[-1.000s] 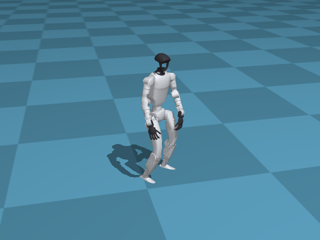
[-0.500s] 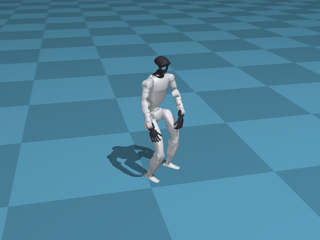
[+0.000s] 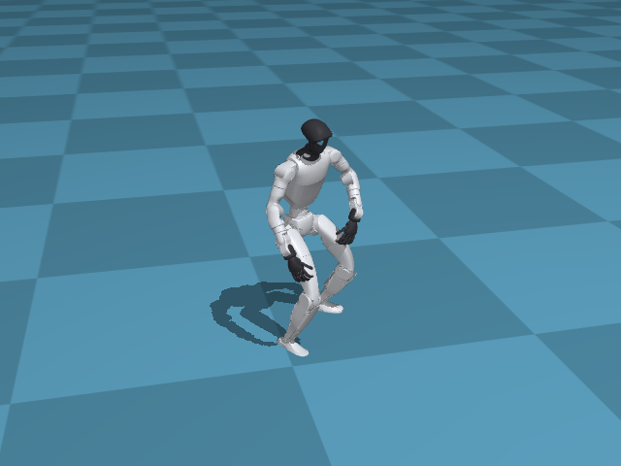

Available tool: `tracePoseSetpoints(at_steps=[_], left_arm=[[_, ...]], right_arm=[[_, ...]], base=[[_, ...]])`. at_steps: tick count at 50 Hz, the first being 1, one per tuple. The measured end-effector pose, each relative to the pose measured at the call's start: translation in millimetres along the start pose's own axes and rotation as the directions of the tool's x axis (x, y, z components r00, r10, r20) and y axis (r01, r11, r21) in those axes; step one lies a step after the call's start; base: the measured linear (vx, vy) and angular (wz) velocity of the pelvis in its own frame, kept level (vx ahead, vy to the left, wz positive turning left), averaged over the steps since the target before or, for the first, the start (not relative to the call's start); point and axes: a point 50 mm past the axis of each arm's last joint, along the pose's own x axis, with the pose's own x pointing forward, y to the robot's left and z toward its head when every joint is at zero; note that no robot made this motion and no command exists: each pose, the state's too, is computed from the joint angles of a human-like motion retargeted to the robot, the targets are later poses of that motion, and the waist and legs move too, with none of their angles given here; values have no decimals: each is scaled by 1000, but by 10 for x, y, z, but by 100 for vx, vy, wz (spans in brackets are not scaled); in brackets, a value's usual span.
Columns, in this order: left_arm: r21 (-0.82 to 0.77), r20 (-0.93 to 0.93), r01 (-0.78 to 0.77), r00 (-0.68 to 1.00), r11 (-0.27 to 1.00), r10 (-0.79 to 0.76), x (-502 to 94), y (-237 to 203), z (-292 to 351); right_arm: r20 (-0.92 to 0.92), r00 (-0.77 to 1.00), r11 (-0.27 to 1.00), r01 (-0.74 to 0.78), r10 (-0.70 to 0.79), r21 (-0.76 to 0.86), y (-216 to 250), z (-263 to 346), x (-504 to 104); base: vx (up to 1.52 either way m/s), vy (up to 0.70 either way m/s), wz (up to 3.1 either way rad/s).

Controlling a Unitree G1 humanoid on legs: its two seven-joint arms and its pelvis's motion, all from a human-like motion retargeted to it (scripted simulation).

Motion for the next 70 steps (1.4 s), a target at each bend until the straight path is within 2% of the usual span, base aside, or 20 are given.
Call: tracePoseSetpoints(at_steps=[7, 16, 21, 28, 34, 40, 50, 55, 60, 70], left_arm=[[-82, -53, 10, 998, 997, -14, -176, -172, -241], [-55, 78, 80, 994, 995, -76, -256, -235, -41], [-14, 127, 97, 987, 995, -94, -311, -180, 44], [-5, 120, 67, 991, 998, -66, -474, -35, -29], [-16, 47, -13, 999, 1000, 14, -684, 113, -217], [1, -60, -87, 994, 996, 87, -823, 230, -424], [93, -160, -60, 984, 994, 74, -714, 285, -556], [67, -57, -35, 998, 997, 39, -493, 155, -349], [-3, 105, -48, 993, 999, 48, -301, 21, -21], [-251, 349, -221, 888, 943, 301, -140, 90, 558]], right_arm=[[3, 997, 997, -73, 73, -30, 138, -64, -56], [23, 966, 966, -256, 256, 16, 740, -10, 31], [194, 942, 959, -282, 276, 8, 971, 480, 114], [529, 809, 966, -237, 256, -105, 1057, 1381, -51], [648, 711, 962, -200, 274, -187, 1073, 1651, -268], [562, 773, 955, -230, 295, -186, 1106, 1354, -203], [123, 950, 955, -271, 286, -123, 1145, 292, 99], [-37, 950, 946, -313, 311, -89, 1152, -105, 60], [-80, 942, 943, -330, 326, -39, 1092, -309, -36], [44, 965, 965, -261, 260, 36, 840, -314, -258]], base=[[-1, 27, 32], [0, 34, 39], [-6, 27, 26], [-6, 21, 40], [-2, 12, 48], [1, 5, 41], [4, -1, 20], [8, -7, -5], [9, -15, -6], [16, -22, 18]])
